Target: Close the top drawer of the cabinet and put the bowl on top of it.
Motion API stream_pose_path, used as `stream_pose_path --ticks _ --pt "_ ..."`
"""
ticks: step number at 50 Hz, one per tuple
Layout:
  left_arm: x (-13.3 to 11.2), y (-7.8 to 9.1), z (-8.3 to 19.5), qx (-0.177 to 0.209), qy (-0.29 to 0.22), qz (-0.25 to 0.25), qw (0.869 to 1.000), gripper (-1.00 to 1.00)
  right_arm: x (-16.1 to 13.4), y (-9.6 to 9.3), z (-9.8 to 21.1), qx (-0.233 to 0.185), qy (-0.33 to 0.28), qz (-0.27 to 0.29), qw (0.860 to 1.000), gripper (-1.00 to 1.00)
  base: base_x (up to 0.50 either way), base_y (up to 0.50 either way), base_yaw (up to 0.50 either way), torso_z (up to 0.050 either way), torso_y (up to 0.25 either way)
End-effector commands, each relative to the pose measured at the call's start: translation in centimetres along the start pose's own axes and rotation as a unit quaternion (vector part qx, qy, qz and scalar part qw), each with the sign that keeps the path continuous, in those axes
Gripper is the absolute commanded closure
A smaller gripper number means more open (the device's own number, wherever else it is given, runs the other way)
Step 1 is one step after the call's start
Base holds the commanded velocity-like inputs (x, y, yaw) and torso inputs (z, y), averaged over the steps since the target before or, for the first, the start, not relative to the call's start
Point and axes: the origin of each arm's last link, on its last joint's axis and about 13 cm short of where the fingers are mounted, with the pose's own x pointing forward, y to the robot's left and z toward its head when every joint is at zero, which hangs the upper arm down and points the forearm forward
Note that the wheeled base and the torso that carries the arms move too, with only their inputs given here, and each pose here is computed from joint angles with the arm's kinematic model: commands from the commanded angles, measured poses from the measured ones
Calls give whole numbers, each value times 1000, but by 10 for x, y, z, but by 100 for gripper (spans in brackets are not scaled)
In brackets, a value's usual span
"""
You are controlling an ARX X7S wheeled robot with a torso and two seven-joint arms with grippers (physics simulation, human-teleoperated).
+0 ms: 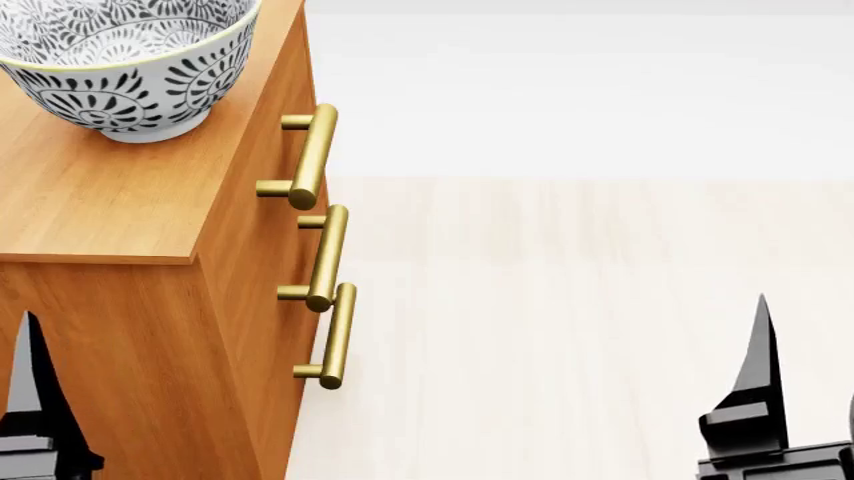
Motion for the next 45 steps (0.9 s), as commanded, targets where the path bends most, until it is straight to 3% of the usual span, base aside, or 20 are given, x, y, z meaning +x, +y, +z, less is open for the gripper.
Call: stream_pose_path --ticks 1,45 --pt "0 2 4 -1 -8 5 1000 -100 -4 -1 6 -1 -14 1 1000 -100 0 0 0 0 0" --pt "-7 10 30 -12 -50 21 998 -100 -16 4 44 -6 -79 -14 997 -100 0 0 0 0 0"
